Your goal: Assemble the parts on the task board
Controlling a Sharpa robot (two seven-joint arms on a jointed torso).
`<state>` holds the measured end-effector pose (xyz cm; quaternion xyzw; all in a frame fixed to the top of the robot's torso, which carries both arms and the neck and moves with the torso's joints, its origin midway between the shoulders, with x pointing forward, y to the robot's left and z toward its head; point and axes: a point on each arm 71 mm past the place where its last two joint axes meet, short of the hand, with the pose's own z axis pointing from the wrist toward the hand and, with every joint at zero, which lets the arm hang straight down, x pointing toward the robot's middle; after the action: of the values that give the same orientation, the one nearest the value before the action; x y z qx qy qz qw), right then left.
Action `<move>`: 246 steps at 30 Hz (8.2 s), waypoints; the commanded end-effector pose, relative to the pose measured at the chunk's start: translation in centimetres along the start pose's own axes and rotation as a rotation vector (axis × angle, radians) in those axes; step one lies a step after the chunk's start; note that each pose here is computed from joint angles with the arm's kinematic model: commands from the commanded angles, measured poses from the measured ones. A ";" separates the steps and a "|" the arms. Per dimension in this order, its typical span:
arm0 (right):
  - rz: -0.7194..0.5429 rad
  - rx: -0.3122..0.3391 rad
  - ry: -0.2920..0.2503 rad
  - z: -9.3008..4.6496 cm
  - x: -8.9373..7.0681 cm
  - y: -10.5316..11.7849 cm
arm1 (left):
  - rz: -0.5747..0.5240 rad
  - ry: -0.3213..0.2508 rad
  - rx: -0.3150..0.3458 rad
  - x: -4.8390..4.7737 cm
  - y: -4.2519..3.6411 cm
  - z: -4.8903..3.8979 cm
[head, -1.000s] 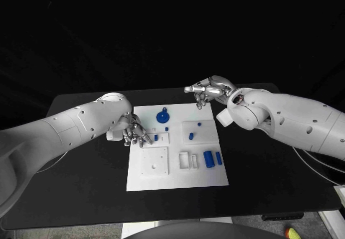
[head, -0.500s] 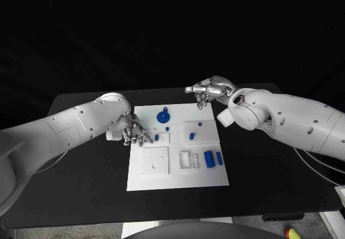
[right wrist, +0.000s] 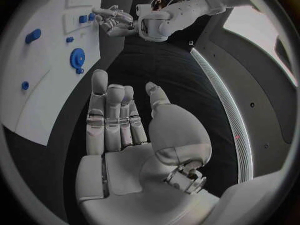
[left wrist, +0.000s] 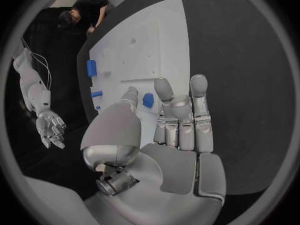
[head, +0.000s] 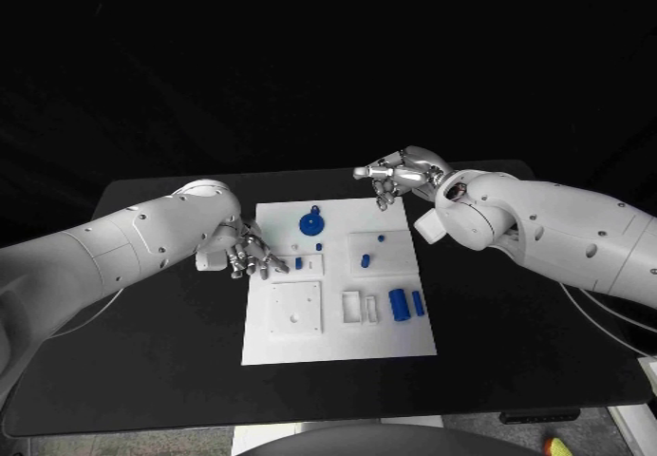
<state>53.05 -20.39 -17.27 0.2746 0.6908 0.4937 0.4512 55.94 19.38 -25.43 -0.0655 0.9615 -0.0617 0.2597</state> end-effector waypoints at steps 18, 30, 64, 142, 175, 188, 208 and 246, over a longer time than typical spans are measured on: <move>-0.002 -0.001 0.006 -0.3 -0.3 -0.2 | -0.162 -0.258 0.151 -2.06 1.49 -3.55; -0.001 0.005 -0.010 -0.4 -0.8 -0.5 | -0.262 -0.415 0.259 -1.86 2.04 -5.79; -0.009 0.013 -0.023 -0.6 -1.1 -0.8 | -0.290 -0.438 0.164 4.10 4.33 -3.98; -0.008 0.015 -0.013 -0.7 -0.8 -0.9 | -0.273 -0.416 0.111 4.63 2.35 -0.99; -0.004 0.024 -0.008 -0.7 -0.7 -1.4 | -0.288 -0.399 0.154 4.81 2.79 -1.02; -0.003 0.024 -0.007 -0.7 -0.6 -1.4 | -0.311 -0.440 0.180 4.47 2.95 -1.16; -0.006 0.025 -0.014 -0.8 -0.8 -1.5 | -0.262 -0.680 0.369 2.42 3.34 -3.72; -0.026 0.012 -0.003 -0.3 -0.2 -1.2 | 0.742 -0.650 0.436 -0.71 -4.17 -3.08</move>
<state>52.99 -21.30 -18.33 0.2772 0.6958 0.4794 0.4575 55.55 15.78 -21.19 0.2730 0.7402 -0.1675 0.5912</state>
